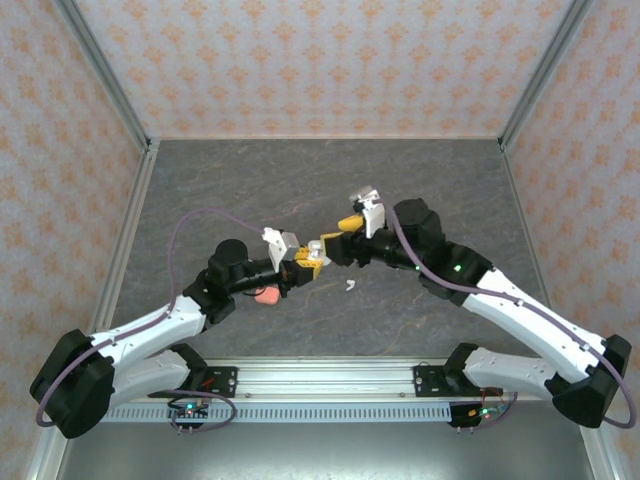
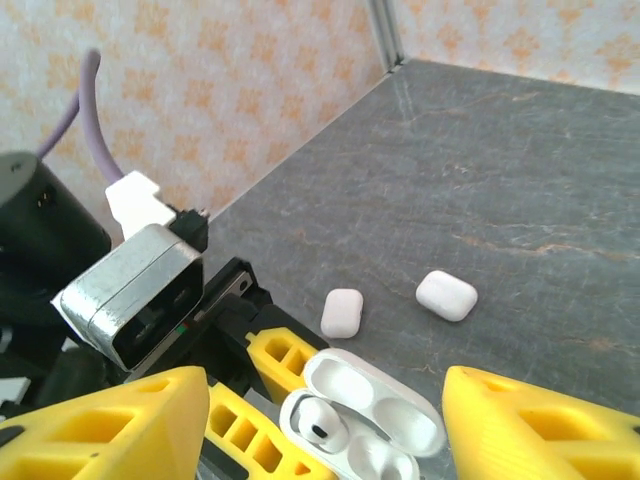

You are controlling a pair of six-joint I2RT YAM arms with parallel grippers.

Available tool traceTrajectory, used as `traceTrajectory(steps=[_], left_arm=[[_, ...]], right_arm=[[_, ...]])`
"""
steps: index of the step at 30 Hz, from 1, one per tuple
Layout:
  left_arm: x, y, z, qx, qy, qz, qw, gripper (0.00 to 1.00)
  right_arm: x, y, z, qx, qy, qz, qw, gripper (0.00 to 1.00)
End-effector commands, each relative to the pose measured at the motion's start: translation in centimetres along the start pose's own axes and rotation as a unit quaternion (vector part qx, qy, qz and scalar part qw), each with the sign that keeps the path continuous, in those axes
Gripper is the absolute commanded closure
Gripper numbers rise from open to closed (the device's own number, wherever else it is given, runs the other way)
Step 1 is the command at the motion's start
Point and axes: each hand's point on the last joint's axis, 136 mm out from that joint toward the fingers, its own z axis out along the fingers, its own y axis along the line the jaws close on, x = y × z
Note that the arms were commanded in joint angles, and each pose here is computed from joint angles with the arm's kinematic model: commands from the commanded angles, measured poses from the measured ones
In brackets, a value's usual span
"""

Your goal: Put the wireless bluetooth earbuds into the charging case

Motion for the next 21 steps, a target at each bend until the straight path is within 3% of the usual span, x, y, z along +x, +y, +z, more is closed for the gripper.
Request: traceTrajectory(steps=[1,5,12,21], left_arm=[[-2.5,-0.2,-0.7,-0.013,-0.053,0.031,0.998,1.0],[-3.6,0.6,-1.7,-0.054,-0.087,0.047,0.994,1.0],[-5.6,0.3,-4.4,-0.086,-0.141,0.072,0.984,1.0],[-6.8,-0.7,-6.2,-0.089,-0.165,0.083,0.979,1.0]], right_arm=[[0.2,-1.7,-1.4,0.043,0.015,0.037,0.998,0.35],[2.0,-5.1,-1.9,0.114,0.043,0.076,0.99,0.36],[7.4,-8.5,-0.7,0.163,0.107,0.153,0.969,0.45],[17.2,-12.0,3.5,0.212,0.229,0.241,0.919,0.54]])
